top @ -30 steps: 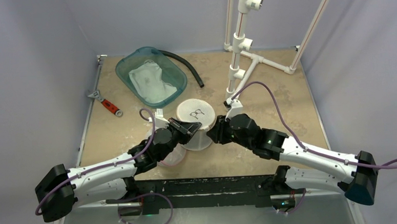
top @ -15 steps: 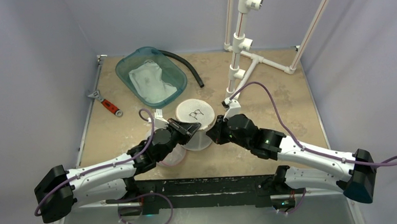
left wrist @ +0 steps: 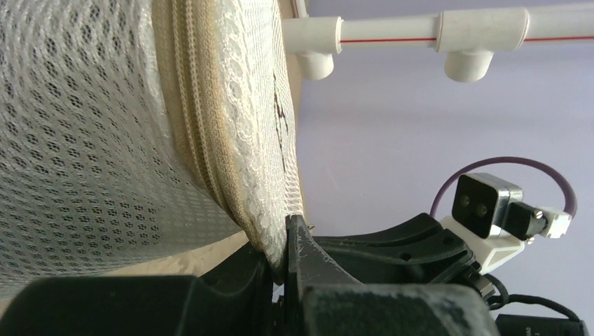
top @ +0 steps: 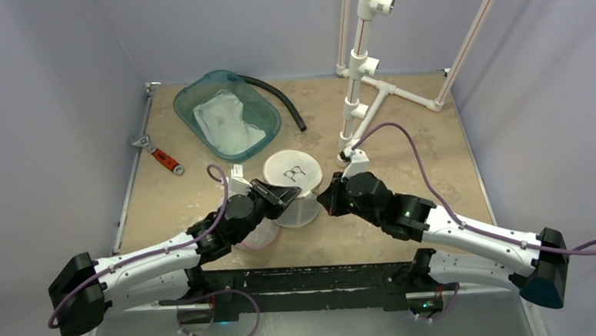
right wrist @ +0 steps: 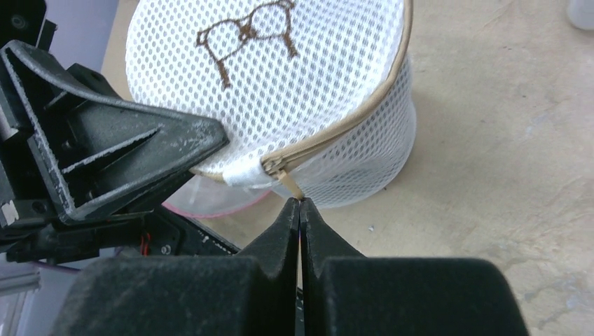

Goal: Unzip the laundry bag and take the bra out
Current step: Unzip the laundry bag at the center of the board.

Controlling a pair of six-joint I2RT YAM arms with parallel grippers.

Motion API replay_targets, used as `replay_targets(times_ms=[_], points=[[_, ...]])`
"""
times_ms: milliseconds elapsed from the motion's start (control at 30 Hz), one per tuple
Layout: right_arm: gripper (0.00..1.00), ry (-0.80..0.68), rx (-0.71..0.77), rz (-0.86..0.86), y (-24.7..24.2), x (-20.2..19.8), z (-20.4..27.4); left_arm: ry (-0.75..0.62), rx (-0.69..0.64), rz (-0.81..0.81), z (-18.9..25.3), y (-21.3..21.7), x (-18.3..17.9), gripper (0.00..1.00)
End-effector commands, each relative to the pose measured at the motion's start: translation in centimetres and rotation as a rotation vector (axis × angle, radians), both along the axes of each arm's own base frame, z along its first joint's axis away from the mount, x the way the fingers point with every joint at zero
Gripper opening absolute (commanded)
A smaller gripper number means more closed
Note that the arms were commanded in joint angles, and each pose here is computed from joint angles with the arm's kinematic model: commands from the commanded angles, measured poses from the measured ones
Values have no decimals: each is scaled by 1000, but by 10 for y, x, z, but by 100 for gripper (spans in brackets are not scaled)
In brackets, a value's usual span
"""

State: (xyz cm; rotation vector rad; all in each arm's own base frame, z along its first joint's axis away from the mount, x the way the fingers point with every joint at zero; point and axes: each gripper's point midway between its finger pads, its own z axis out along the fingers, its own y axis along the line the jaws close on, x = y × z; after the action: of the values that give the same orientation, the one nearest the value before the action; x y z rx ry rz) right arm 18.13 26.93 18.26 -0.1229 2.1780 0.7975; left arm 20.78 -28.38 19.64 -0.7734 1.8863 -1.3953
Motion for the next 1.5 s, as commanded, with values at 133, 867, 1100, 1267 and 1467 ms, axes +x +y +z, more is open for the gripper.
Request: replay_targets(times_ms=[133,867,1100,1267,1467], points=[[0,-51,-3,-89,-19,9,16,-42,13,-139,4,-17,-17,0],[47,-66,93,201,4,-30,36,-61,38,-126,10,-8,-18,0],[46,-58,1,179,3,-21,18,-64,45,-129,13,-10,-17,0],[43,-66,-22,174,1,-18,15,-61,47,-129,12,-10,-17,0],[37,-57,-53,181,3,-17,7,-63,39,-139,14,-13,-18,0]])
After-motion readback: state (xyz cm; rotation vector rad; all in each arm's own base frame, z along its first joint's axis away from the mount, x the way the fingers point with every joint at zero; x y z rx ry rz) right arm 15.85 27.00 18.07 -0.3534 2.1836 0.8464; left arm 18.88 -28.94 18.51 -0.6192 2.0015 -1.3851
